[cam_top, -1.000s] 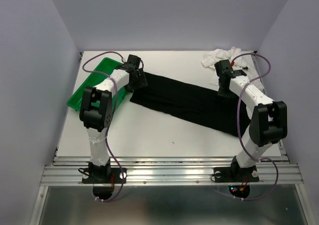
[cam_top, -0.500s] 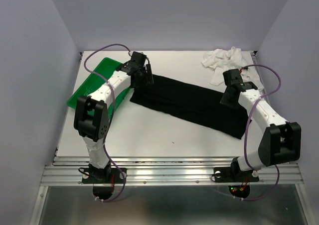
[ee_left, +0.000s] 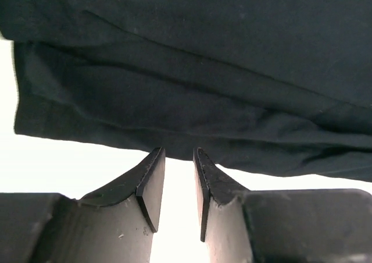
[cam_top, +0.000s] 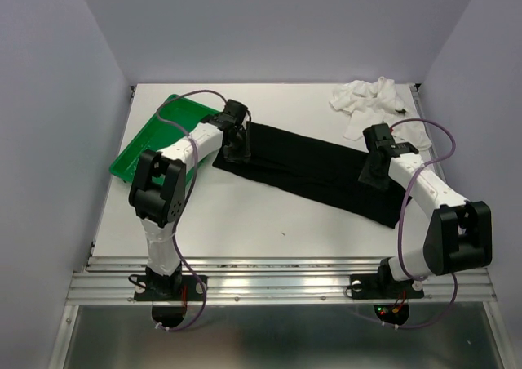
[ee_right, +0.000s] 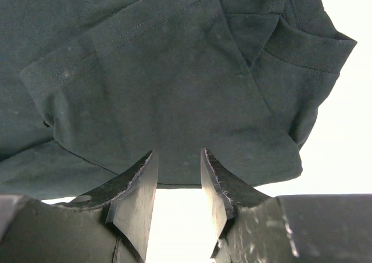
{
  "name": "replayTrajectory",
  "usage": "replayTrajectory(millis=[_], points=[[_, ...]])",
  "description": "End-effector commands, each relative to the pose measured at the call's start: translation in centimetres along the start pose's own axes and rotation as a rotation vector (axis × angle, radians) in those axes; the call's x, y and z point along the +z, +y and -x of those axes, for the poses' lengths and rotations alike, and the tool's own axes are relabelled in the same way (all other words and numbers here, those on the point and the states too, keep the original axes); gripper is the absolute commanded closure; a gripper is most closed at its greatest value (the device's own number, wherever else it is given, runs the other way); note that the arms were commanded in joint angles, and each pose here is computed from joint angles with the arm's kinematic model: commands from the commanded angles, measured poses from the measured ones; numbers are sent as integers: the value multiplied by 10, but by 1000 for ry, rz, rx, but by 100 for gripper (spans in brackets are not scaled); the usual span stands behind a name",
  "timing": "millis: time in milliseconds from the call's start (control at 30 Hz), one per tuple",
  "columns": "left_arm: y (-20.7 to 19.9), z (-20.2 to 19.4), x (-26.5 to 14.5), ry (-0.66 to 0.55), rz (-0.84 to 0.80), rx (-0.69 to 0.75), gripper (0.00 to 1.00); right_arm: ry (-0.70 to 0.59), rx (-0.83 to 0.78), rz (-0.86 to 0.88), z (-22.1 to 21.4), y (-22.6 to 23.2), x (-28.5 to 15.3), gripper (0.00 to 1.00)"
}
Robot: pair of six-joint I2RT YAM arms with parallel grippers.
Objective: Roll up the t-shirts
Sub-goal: Fold the T-shirt at the center of the board.
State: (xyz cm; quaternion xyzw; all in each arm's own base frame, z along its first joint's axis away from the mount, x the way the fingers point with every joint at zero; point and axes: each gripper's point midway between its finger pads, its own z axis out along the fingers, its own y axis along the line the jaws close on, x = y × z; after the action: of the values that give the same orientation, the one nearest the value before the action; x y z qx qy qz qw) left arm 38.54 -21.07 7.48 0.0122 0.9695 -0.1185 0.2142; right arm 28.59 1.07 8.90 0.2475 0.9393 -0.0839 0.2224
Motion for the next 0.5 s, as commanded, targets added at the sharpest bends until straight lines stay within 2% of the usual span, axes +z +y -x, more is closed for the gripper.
replayTrajectory(millis=[0, 267, 467], points=[[-5, 5, 18, 28, -21, 22, 63, -38, 36, -5, 18, -2, 1, 59], [-5, 45, 48, -9, 36, 20, 64, -13, 85, -38, 42, -17, 27, 57], [-9, 88, 25, -151, 59, -17, 64, -2, 94, -61, 63, -16, 53, 54]])
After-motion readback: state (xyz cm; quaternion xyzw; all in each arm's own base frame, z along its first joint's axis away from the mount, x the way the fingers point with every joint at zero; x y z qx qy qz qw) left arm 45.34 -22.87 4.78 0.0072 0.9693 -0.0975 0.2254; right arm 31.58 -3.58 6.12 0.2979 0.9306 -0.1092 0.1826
